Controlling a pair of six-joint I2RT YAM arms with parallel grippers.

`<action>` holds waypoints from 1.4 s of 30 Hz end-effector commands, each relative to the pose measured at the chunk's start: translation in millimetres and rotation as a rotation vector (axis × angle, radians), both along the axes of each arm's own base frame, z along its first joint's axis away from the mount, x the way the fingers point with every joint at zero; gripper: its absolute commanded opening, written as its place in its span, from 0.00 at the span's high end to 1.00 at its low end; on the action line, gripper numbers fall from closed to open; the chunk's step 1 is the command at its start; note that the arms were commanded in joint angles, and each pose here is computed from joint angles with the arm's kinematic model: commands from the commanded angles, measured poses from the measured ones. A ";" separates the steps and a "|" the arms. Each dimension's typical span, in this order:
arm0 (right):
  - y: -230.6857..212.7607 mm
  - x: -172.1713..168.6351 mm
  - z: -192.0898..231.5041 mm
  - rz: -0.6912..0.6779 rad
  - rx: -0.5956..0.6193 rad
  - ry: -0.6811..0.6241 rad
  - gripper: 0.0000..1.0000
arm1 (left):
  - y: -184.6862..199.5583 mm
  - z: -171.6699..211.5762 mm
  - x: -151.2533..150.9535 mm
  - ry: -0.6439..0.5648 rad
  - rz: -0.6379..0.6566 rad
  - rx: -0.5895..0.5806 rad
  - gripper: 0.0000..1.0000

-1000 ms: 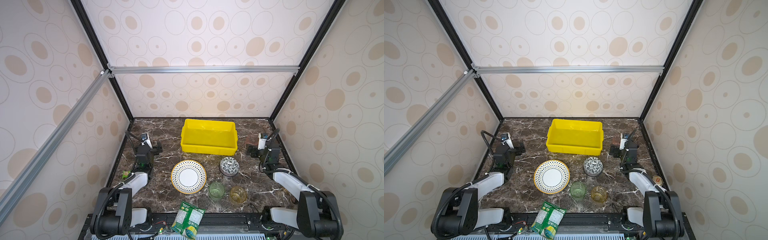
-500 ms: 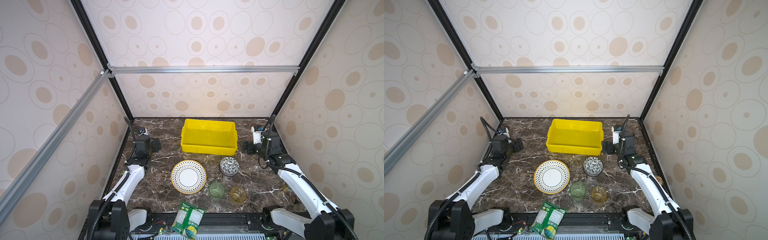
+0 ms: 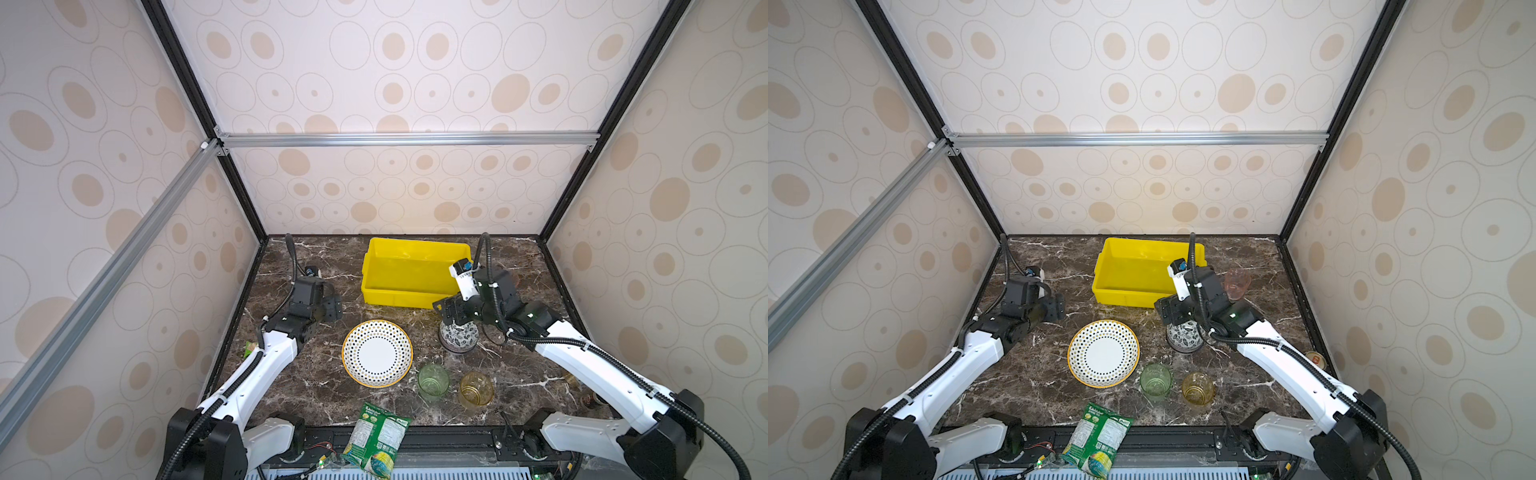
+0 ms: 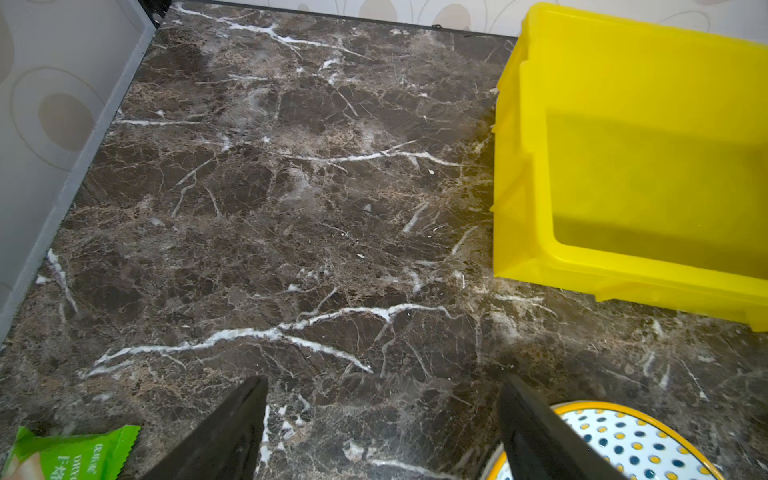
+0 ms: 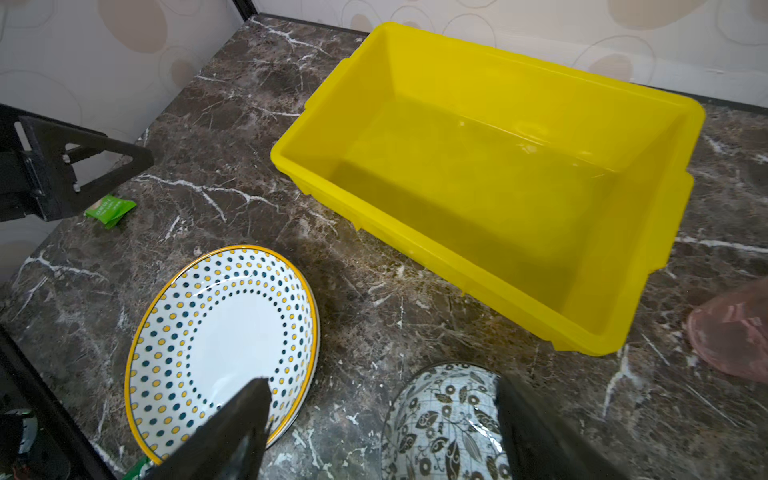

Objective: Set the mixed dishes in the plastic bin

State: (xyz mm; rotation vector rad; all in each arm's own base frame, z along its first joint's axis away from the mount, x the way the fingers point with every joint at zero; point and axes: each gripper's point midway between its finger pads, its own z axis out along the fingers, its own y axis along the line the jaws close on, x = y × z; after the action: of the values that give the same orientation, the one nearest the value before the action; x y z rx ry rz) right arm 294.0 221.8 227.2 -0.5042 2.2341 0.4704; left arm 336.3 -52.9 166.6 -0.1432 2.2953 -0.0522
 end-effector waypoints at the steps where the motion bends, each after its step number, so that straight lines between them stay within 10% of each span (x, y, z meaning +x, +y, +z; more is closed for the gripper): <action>1: 13.7 -6.9 -0.5 -0.005 -0.023 0.026 0.14 | -0.8 21.7 -5.6 -0.009 0.011 -0.017 0.16; 42: 81.2 -20.4 -138.1 0.020 -0.123 0.380 0.64 | -42.7 -73.8 -76.6 0.274 -0.094 -0.122 0.41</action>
State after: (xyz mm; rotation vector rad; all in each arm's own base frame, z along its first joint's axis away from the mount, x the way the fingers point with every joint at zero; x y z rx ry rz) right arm 281.3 302.2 104.8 -0.5405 2.5918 0.4772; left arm 261.3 -91.2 93.3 -0.0931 2.5729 -0.2107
